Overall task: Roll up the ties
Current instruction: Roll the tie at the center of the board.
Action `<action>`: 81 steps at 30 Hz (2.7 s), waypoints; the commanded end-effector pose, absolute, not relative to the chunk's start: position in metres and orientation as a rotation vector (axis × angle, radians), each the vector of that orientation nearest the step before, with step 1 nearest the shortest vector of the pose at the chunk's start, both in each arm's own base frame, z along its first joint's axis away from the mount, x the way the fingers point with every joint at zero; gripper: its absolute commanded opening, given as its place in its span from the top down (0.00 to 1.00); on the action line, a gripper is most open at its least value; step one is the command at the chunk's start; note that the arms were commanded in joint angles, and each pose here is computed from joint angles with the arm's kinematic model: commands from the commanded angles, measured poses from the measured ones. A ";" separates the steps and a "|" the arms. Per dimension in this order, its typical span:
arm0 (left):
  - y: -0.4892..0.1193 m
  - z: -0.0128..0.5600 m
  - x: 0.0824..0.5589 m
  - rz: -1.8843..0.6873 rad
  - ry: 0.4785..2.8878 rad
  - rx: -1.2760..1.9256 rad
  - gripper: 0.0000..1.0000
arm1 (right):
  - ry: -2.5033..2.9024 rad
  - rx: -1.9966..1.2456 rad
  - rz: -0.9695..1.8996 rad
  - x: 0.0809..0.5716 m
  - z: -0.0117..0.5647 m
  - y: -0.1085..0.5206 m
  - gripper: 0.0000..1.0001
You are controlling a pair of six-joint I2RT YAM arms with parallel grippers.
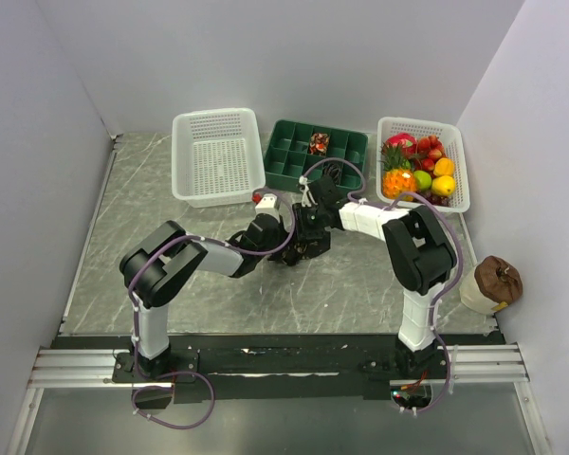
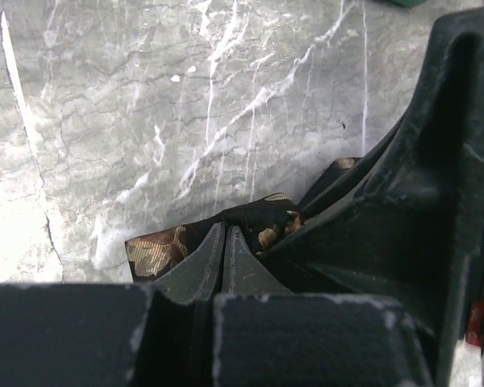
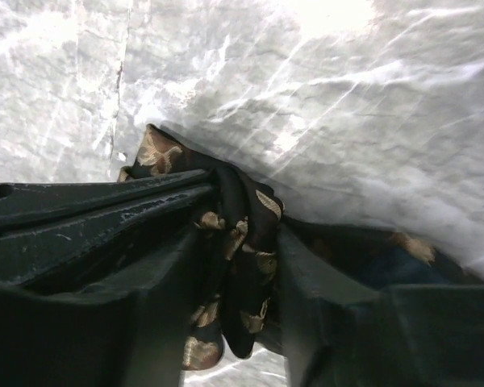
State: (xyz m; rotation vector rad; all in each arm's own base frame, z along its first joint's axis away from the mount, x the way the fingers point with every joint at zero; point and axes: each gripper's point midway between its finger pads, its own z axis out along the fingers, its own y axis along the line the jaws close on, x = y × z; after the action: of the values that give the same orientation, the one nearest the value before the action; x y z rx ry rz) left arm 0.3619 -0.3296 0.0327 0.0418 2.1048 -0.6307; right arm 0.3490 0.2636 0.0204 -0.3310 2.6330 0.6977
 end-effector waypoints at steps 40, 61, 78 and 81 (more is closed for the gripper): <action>-0.299 0.046 0.283 -1.168 2.170 -0.413 0.04 | 3.003 -0.329 0.472 0.269 -0.062 0.228 1.00; -0.284 0.015 0.332 -1.082 2.070 -0.574 0.87 | 2.959 -0.427 0.725 0.257 -0.044 0.250 1.00; -0.265 0.042 0.336 -1.255 1.924 -0.528 0.44 | 2.894 -0.427 0.901 0.252 -0.018 0.252 1.00; -0.262 0.040 0.338 -1.271 1.905 -0.570 0.39 | 2.893 -0.426 0.902 0.251 -0.018 0.252 1.00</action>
State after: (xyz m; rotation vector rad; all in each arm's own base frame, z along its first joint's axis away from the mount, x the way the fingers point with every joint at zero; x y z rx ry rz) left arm 0.3154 -0.2820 0.0413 -0.4634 2.0057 -1.3305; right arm 0.3238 0.2843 0.0228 -0.3999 2.5728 0.9671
